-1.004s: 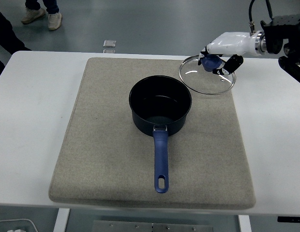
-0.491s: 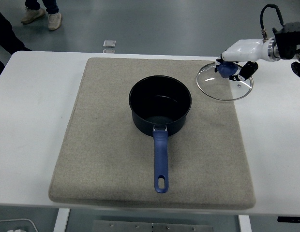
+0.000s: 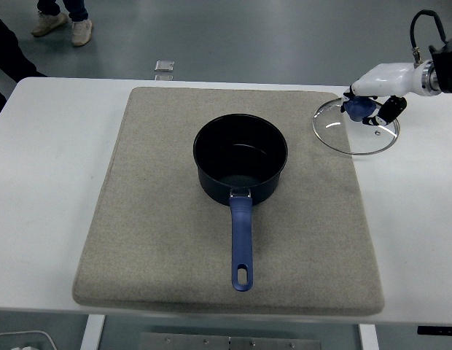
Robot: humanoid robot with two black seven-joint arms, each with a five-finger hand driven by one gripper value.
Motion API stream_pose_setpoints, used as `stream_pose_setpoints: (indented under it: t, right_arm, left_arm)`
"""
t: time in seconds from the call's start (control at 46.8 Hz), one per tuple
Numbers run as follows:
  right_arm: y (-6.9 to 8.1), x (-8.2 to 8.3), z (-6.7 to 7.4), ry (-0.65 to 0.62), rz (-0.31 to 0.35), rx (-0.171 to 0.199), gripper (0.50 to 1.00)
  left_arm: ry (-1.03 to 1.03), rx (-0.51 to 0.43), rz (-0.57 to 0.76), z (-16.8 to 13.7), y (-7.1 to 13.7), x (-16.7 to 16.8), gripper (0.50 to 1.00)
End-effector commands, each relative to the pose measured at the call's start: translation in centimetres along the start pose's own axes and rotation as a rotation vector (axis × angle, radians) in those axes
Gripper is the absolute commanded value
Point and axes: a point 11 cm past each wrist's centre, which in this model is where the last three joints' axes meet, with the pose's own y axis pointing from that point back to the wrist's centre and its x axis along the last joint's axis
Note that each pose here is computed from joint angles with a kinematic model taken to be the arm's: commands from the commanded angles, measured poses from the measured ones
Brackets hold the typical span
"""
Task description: Lift the pot lid and place it to the right of the pot.
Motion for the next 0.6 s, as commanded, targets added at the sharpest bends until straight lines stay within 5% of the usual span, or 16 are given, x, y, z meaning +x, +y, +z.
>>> stream_pose_setpoints:
  t: [0.0, 0.278, 0.577]
  right_arm:
    - [0.1, -0.8, 0.2, -0.013, -0.011, -0.002, 0.5]
    - [0.1, -1.9, 0.0, -0.044, -0.021, 0.012, 0.5]
    - [0.0, -2.4, -1.4, -0.081, -0.014, 0.067, 0.5]
  left_arm:
    - [0.0, 0.001, 0.0, 0.0, 0.0, 0.0, 1.0]
    - [0.0, 0.001, 0.0, 0.0, 0.0, 0.0, 1.0]
    - [0.0, 0.001, 0.0, 0.0, 0.0, 0.0, 1.0]
